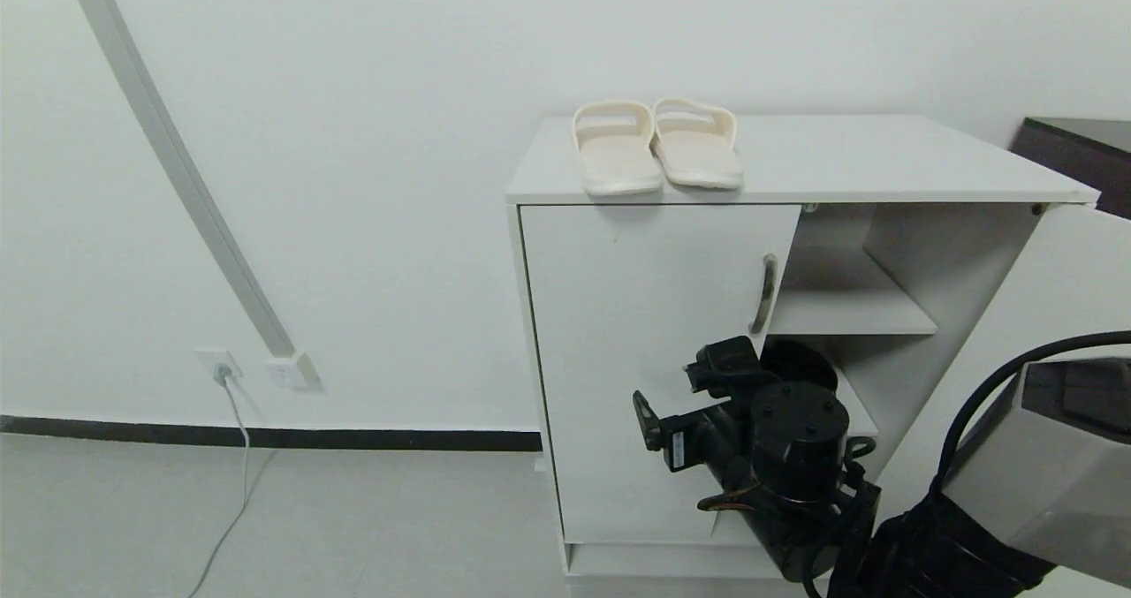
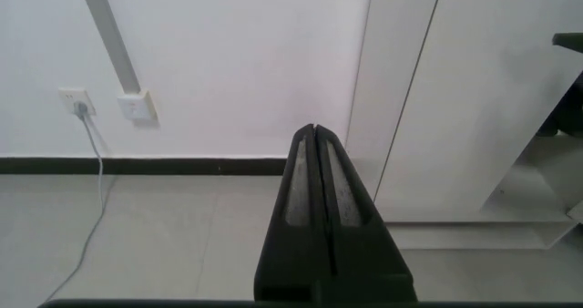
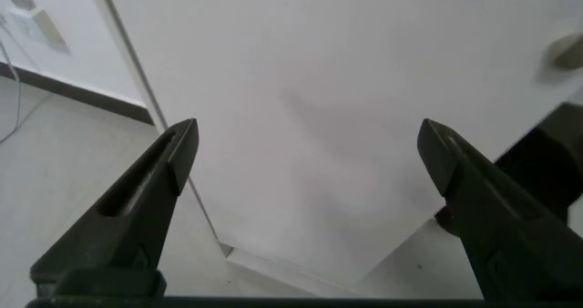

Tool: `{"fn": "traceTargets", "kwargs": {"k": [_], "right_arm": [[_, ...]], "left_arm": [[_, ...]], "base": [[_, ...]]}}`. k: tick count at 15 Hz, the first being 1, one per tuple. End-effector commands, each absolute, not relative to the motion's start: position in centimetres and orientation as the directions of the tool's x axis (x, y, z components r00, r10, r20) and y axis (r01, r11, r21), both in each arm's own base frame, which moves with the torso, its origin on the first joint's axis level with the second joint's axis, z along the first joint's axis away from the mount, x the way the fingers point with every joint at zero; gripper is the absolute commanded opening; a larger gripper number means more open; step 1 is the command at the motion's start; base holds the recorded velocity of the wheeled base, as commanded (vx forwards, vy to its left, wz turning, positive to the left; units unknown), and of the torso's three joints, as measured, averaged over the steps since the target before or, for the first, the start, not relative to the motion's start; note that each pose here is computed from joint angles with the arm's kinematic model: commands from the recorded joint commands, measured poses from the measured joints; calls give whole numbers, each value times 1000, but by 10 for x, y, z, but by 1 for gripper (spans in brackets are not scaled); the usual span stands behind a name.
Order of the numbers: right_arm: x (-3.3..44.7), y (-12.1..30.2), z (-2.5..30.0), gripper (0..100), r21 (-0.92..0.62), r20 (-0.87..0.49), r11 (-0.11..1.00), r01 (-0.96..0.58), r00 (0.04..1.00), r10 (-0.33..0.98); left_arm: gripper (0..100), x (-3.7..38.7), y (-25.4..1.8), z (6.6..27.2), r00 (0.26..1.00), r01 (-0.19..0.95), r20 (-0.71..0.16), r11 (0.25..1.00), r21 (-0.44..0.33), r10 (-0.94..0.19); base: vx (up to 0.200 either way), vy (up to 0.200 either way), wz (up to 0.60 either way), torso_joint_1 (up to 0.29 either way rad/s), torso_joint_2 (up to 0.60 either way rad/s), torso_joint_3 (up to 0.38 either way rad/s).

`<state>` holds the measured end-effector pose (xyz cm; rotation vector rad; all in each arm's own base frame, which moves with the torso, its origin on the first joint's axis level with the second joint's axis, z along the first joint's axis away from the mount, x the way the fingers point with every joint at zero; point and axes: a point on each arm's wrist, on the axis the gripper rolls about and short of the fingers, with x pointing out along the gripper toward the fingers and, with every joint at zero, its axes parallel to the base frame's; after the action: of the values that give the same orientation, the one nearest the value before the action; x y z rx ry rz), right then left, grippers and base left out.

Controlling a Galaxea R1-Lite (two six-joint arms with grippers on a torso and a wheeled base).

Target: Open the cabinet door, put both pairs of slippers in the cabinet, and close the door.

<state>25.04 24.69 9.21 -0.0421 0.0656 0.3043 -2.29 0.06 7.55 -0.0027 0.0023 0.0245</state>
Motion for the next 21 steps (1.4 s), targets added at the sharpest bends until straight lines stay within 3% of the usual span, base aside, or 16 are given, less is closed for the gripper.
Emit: {"fn": "traceTargets", "kwargs": {"k": [1,21], "right_arm": [[250,246,91,100,-33,-74,953,-300,952,297],[250,243,92,100,-50,-74,954,-295,954,291]], "left_arm": [[0,-23,1,76,1000,-25,-2,1000,-3,25],[0,-23,1,76,1000,-25,-2,1000,-3,25]], "base": [[0,0,0,149,-461,-325],[0,0,0,212,-534,-320]]}}
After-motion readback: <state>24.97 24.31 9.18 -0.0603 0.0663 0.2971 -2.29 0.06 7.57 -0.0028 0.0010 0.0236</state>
